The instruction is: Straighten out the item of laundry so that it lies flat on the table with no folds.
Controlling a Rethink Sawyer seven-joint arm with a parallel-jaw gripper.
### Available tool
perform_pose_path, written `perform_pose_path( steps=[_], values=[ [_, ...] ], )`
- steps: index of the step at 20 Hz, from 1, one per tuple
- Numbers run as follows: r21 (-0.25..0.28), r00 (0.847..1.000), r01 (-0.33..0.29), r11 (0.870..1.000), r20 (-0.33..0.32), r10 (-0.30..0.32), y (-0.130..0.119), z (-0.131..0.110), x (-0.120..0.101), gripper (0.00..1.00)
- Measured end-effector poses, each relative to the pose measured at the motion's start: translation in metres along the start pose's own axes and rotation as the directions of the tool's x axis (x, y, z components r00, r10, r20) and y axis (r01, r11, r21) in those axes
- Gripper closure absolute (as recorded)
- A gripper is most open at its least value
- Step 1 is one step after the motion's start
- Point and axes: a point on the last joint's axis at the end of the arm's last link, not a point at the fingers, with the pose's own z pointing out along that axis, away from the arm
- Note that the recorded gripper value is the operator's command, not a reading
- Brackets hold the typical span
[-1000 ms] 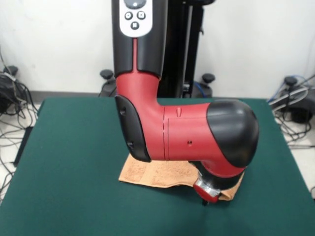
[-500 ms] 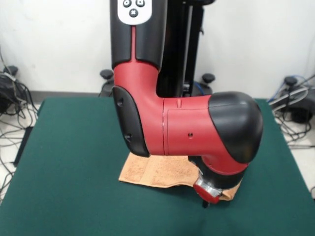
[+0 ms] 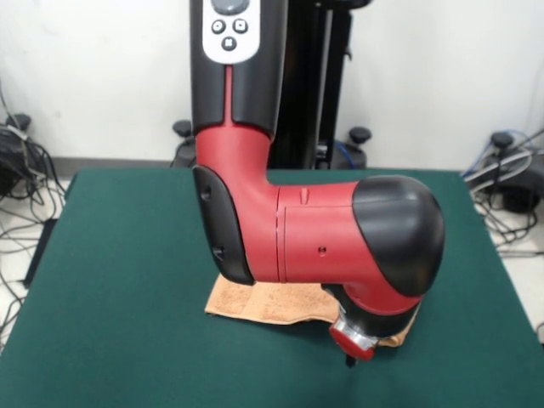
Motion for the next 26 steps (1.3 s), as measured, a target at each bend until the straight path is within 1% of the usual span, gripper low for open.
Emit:
perform_pose_path(
  steps=[2, 8, 20, 26],
  values=[
    [-0.010, 1.000, -0.001, 1.000, -0.005, 0.001, 0.002, 0.009, 0.002, 0.00],
    [-0.021, 1.000, -0.002, 1.000, -0.011, 0.001, 0.005, 0.018, 0.004, 0.00],
    [-0.029, 1.000, -0.002, 1.000, -0.018, 0.002, 0.007, 0.024, 0.006, 0.00],
    [-0.030, 0.999, -0.004, 1.000, -0.036, 0.003, 0.007, 0.027, 0.012, 0.00]
  ],
)
